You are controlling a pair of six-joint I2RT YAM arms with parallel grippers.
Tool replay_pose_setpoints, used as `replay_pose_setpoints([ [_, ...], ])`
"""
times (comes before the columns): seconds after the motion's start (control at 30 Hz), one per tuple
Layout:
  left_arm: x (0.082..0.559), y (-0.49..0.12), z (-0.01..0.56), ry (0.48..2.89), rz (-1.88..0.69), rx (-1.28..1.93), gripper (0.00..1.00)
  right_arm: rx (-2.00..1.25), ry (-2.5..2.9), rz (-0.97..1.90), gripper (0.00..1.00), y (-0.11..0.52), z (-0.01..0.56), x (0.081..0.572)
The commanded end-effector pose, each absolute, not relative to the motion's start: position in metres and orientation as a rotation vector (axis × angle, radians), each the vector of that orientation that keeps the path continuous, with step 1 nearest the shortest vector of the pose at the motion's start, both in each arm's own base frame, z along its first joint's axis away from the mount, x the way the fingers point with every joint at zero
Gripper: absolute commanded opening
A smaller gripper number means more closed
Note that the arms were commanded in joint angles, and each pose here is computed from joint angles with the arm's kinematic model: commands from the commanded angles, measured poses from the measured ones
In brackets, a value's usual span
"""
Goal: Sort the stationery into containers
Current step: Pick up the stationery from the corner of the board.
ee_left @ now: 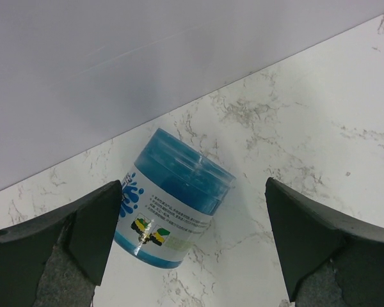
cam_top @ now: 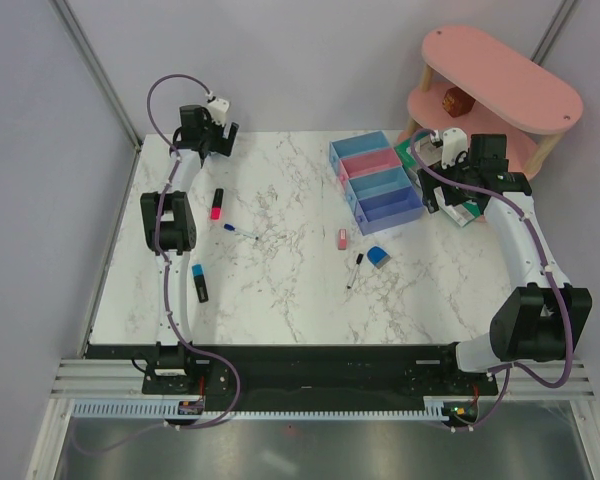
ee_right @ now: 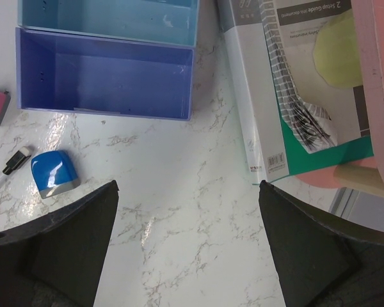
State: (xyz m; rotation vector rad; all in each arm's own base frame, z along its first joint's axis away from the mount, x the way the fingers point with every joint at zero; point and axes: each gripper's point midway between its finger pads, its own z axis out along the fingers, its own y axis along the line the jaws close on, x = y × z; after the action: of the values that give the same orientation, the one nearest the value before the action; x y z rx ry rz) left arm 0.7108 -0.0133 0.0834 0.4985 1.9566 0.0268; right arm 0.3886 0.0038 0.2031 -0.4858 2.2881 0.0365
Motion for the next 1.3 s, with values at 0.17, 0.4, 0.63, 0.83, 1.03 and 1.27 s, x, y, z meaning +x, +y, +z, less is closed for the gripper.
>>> replay_pose_setpoints([
  [0.17, 0.711, 0.007, 0.080, 1.975, 0.195, 0.619, 1.00, -0.462, 2.225, 0.027, 0.98, 0.004, 0.231, 0.394],
  [0.4, 0.705, 0.022, 0.064, 2.028, 0.224, 0.634, 1.00, -0.459, 2.223, 0.028, 0.98, 0.004, 0.234, 0.393],
  [0.63, 0.714, 0.028, 0.064, 1.997, 0.292, 0.608, 1.00, -0.458, 2.217, 0.039, 0.98, 0.006, 0.238, 0.396],
  [0.83, 0.723, 0.031, 0.069, 1.966, 0.360, 0.576, 1.00, -0.459, 2.208, 0.049, 0.98, 0.008, 0.242, 0.395],
  [1.03, 0.726, 0.024, 0.075, 1.935, 0.329, 0.572, 0.92, -0.455, 2.205, 0.058, 0.98, 0.009, 0.243, 0.397],
  [1.27, 0.721, -0.005, 0.069, 1.924, 0.288, 0.670, 0.55, -0.457, 2.203, 0.053, 0.98, 0.008, 0.243, 0.398],
])
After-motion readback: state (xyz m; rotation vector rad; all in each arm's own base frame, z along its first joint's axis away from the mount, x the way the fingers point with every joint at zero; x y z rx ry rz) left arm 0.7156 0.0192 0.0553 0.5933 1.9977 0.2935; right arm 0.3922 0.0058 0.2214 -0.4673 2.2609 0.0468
